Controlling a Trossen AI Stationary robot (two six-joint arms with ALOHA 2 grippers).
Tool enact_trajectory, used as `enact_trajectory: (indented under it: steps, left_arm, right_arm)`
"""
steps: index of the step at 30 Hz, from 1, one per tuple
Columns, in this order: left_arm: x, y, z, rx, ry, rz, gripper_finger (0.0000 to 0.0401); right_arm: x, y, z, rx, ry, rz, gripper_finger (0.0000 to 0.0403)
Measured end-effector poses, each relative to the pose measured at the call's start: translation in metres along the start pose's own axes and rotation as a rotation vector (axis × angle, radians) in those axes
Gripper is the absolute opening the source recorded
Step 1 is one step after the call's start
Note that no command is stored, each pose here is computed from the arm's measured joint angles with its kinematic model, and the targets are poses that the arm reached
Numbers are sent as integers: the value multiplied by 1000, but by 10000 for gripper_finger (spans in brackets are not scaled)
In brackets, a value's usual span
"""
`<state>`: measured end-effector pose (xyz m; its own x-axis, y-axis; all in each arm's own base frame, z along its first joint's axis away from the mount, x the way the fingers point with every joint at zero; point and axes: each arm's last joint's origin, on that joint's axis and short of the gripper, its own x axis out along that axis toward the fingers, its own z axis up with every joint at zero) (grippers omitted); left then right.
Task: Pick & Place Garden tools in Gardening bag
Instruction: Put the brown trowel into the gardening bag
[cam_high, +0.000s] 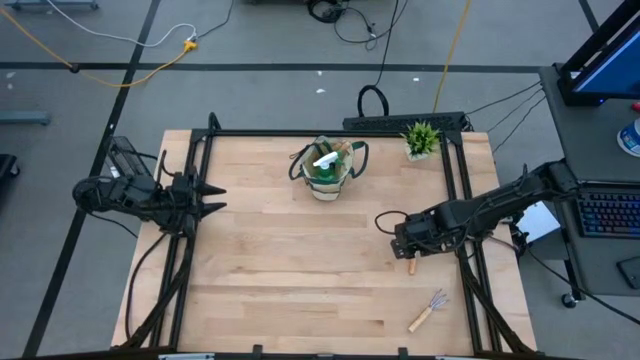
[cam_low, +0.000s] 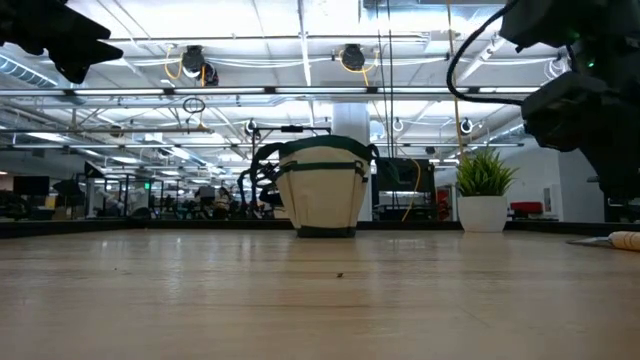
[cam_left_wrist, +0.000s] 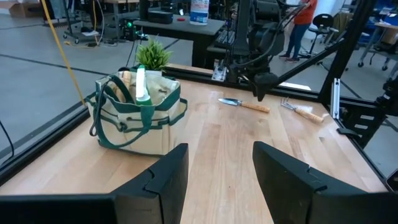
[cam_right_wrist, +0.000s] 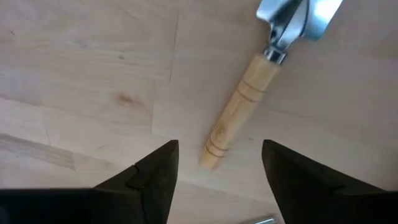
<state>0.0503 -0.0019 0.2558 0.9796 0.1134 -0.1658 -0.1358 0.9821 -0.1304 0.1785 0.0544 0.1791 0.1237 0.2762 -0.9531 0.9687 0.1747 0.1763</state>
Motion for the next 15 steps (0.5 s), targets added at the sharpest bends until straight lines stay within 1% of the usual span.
enact_trajectory:
  steps: [7,12,15]
  left_arm:
    - [0,0,0,1,0,0,184]
    - [0,0,0,1,0,0,184]
    - [0,0,0,-1,-1,0,184]
  right_arm:
    - [15,-8,-4,64,8,-4,223]
    - [27,-12,-5,93,12,40,216]
    - [34,-15,-2,114,-23,70,213]
